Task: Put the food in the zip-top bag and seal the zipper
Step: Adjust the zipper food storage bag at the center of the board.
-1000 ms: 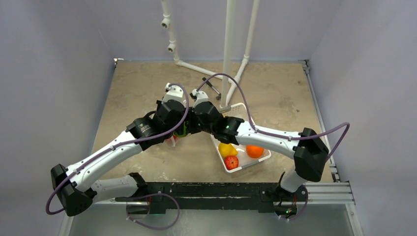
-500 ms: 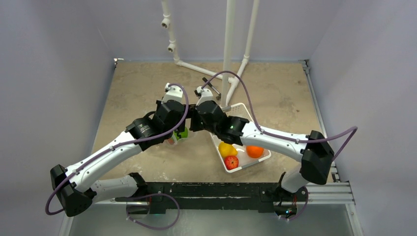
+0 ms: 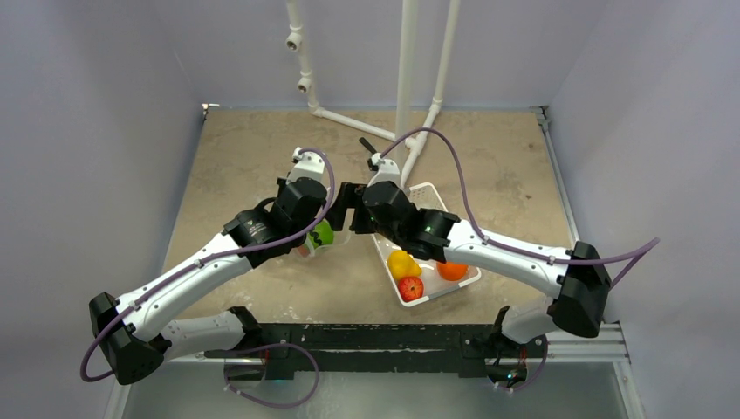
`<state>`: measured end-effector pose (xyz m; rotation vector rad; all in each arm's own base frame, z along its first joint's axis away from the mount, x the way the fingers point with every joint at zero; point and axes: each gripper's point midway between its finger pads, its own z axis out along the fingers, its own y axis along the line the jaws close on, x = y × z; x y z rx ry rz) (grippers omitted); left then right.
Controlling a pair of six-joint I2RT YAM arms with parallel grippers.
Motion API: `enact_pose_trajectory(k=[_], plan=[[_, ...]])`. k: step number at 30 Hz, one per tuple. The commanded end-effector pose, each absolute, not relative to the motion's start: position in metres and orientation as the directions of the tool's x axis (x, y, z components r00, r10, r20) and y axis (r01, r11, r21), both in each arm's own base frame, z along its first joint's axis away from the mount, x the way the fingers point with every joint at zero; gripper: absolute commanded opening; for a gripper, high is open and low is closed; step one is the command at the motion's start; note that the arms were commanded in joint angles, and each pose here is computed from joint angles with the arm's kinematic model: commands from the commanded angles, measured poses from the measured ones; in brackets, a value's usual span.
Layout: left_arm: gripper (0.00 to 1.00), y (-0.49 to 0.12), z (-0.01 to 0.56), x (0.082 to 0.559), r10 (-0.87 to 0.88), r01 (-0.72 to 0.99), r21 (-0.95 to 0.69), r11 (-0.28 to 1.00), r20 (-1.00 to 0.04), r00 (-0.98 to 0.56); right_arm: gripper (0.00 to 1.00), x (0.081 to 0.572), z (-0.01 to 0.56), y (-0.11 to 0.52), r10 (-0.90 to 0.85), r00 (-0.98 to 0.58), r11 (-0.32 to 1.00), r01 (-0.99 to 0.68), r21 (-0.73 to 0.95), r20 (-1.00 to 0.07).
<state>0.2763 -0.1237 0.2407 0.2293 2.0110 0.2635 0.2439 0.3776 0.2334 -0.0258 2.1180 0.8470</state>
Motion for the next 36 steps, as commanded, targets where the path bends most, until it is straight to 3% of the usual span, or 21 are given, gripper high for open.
enact_pose_trajectory(k=[1,21,26,32,36], plan=[[0.00,-0.126,0.245,0.278,0.259,0.043,0.266,0.963,-0.871,-0.417,0.84,0.243,0.217,0.367,0.289,-0.668,0.797,-0.230,0.559,-0.686],[0.00,-0.127,0.244,0.277,0.261,0.046,0.267,0.963,-0.870,-0.418,0.66,0.260,0.154,0.385,0.265,-0.718,0.821,-0.183,0.542,-0.644],[0.00,-0.126,0.246,0.277,0.257,0.043,0.263,0.964,-0.873,-0.415,0.44,0.265,0.153,0.389,0.270,-0.719,0.812,-0.187,0.552,-0.641],[0.00,-0.125,0.249,0.277,0.252,0.039,0.259,0.965,-0.877,-0.409,0.02,0.267,0.164,0.393,0.283,-0.711,0.797,-0.199,0.570,-0.644],[0.00,-0.122,0.251,0.276,0.249,0.031,0.259,0.965,-0.880,-0.405,0.00,0.268,0.185,0.397,0.299,-0.695,0.773,-0.225,0.593,-0.654]])
